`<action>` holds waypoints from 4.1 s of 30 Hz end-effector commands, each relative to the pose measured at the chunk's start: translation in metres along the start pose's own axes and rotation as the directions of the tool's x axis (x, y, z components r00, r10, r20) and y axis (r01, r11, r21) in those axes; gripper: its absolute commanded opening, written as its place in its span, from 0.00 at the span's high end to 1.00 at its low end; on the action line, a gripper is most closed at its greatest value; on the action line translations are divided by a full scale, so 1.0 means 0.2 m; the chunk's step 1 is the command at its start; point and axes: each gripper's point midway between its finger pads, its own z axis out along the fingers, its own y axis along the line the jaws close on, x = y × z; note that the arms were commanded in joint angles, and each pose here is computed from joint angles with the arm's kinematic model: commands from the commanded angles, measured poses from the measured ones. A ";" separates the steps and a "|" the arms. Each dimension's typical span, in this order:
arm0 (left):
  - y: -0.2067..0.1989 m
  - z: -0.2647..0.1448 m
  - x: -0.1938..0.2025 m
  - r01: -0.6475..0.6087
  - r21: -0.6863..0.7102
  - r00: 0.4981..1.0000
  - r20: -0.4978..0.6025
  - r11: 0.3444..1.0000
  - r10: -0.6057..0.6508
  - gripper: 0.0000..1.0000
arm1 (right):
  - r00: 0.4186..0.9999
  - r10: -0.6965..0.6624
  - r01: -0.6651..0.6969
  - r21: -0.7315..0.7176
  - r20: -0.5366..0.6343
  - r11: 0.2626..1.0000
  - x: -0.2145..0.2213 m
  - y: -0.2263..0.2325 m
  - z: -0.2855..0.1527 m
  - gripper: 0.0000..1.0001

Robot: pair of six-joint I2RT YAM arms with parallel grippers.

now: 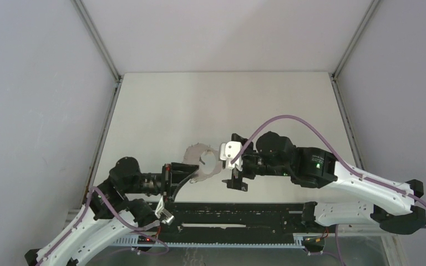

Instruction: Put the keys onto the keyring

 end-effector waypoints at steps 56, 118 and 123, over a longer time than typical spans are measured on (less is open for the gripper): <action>0.28 -0.22 0.27 0.306 -0.523 0.874 -0.178 0.795 -0.453 0.50 | 0.987 -0.153 0.094 0.566 0.057 0.819 -0.25 -0.24 0.15 1.00; 0.26 -0.14 0.17 0.887 -0.441 0.240 0.194 0.134 -0.951 0.58 | 0.979 -0.151 0.020 0.679 0.134 0.734 -0.38 -0.36 0.07 1.00; 0.36 -0.14 0.24 0.886 -0.462 0.112 0.298 -0.041 -0.948 0.56 | 0.979 -0.145 0.011 0.669 0.145 0.743 -0.38 -0.34 0.07 1.00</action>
